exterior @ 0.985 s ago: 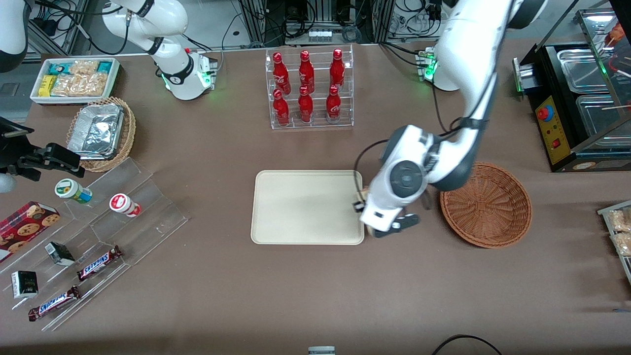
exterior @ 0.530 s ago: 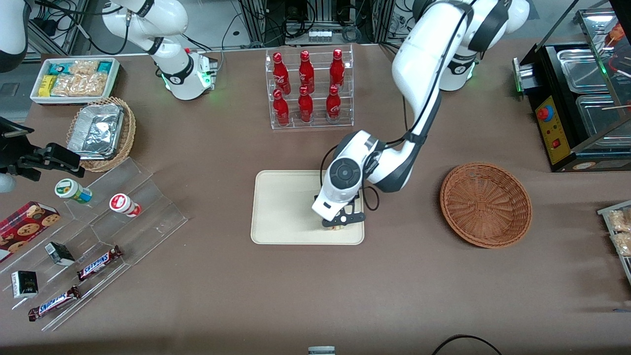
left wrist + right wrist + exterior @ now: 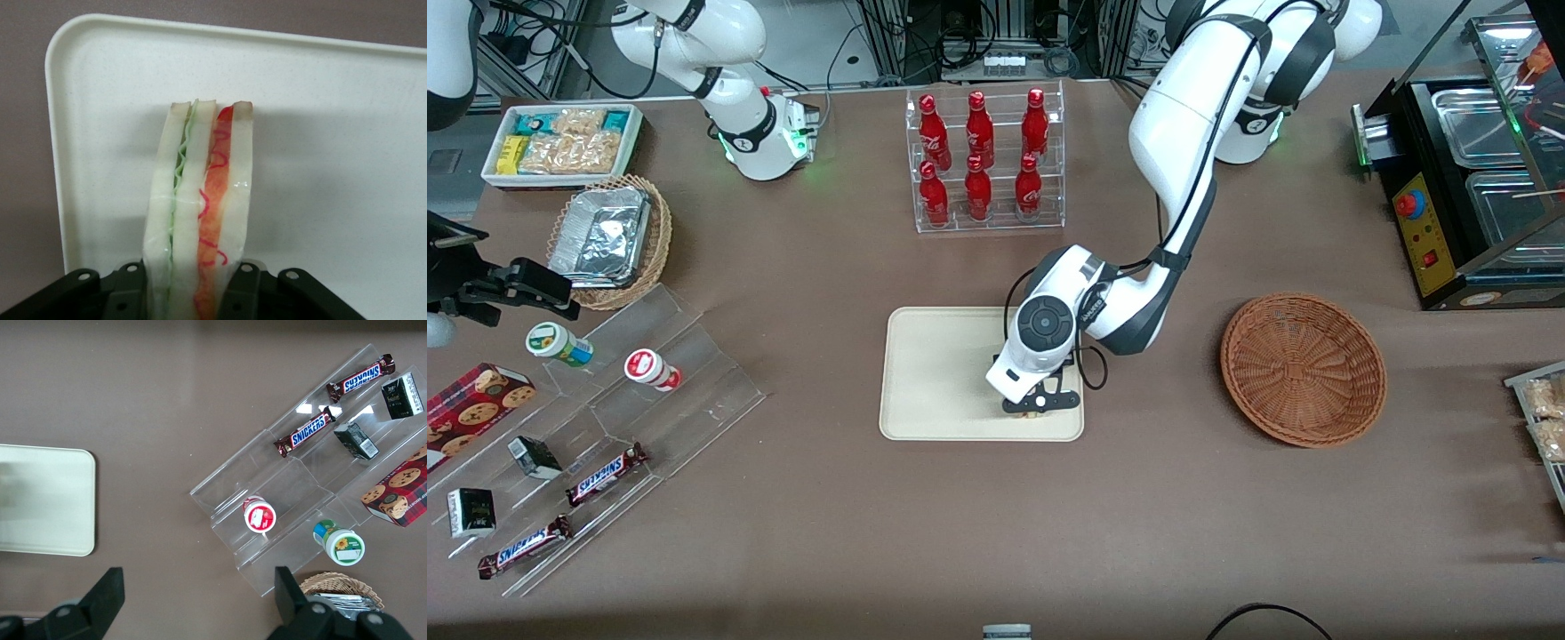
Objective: Place sandwich from basket to tray
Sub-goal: 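Lower the sandwich onto the tray and open the left gripper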
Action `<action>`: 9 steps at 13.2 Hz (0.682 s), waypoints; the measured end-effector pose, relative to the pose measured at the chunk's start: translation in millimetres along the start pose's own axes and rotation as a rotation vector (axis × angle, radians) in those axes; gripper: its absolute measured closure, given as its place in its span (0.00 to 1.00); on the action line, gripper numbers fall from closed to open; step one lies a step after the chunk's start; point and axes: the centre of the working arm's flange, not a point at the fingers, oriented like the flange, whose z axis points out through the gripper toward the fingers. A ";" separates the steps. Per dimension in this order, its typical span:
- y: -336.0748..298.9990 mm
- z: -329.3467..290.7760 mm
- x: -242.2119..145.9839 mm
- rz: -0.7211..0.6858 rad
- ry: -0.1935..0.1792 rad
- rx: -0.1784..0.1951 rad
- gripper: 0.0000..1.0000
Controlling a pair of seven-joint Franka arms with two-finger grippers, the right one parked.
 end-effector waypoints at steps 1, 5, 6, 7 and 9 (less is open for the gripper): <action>-0.3 2.1 0.0 0.000 -0.002 0.002 0.59; -0.3 -2.0 3.3 -0.003 0.007 -0.002 0.23; -0.4 -10.4 6.0 -0.005 0.017 -0.008 0.15; -3.0 -26.1 10.0 -0.011 0.025 -0.010 0.15; -23.5 -78.9 23.1 -0.054 0.046 -0.009 0.00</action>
